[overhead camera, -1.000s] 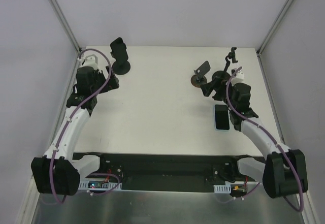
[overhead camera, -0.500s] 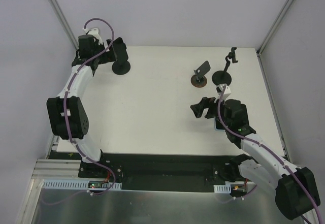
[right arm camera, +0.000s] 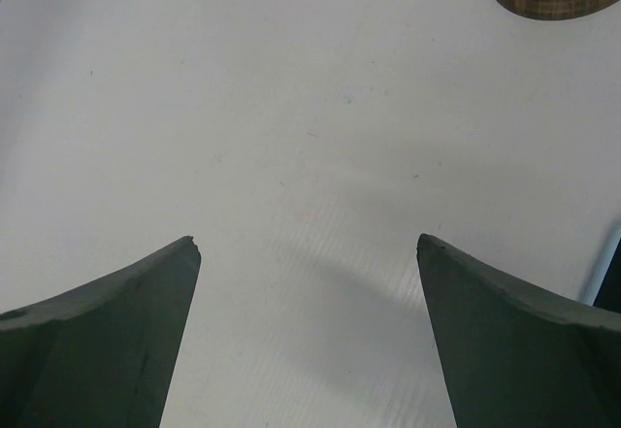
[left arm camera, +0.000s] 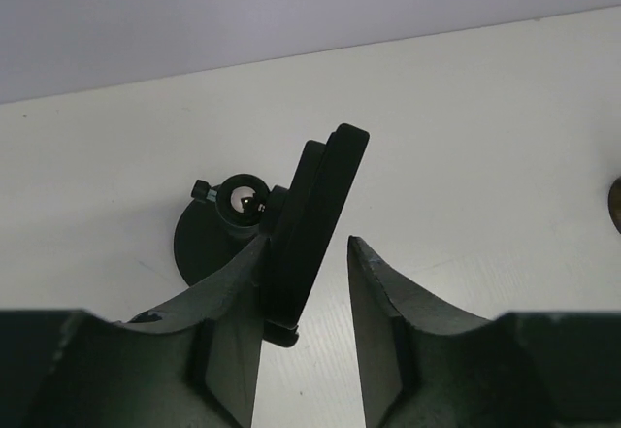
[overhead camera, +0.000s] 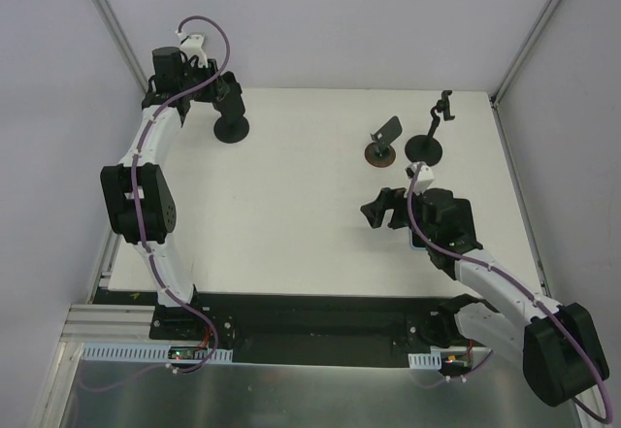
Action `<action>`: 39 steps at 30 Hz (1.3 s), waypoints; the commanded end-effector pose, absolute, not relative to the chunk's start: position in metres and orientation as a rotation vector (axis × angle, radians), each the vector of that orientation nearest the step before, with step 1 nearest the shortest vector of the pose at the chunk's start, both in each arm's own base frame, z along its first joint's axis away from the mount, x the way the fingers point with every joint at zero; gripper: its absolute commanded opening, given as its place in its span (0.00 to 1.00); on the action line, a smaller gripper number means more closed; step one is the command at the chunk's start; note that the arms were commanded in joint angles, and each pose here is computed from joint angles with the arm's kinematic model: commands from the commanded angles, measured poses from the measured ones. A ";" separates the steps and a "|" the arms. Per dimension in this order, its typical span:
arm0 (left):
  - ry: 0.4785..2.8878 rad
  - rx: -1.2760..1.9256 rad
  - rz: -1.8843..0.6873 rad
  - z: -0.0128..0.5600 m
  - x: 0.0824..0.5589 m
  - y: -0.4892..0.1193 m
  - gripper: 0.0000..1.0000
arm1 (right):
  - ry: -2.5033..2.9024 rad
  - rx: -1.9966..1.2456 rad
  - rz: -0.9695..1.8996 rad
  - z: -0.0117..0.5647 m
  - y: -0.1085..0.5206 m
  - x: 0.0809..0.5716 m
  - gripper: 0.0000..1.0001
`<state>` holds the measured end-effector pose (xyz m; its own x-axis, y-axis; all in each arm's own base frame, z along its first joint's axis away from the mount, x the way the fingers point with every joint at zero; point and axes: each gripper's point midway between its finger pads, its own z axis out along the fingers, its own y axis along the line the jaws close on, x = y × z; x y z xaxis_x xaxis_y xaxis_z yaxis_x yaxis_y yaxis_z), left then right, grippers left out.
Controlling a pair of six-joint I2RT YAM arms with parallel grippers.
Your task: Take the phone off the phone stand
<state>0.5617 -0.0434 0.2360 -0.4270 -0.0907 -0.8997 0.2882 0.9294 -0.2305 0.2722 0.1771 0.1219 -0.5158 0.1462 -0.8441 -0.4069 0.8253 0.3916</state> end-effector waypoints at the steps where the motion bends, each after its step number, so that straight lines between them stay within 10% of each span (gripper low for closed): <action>1: 1.857 0.296 -0.504 0.271 0.559 -0.061 0.32 | 1.944 -0.235 0.716 0.135 0.185 0.278 0.96; 9: 1.836 0.369 -0.606 0.284 0.520 -0.084 0.00 | 1.922 -0.254 0.733 0.145 0.187 0.275 0.96; 39: 1.648 1.061 -1.123 0.280 0.200 -0.294 0.00 | 1.710 -0.555 0.888 0.237 0.198 0.202 0.96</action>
<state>0.2242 -0.2772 0.2382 -0.4236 0.2330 -0.8754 0.8588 0.4106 -0.3064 0.2162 0.1886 0.2024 -0.3851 0.0750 -0.9198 -0.6414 0.6949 0.3252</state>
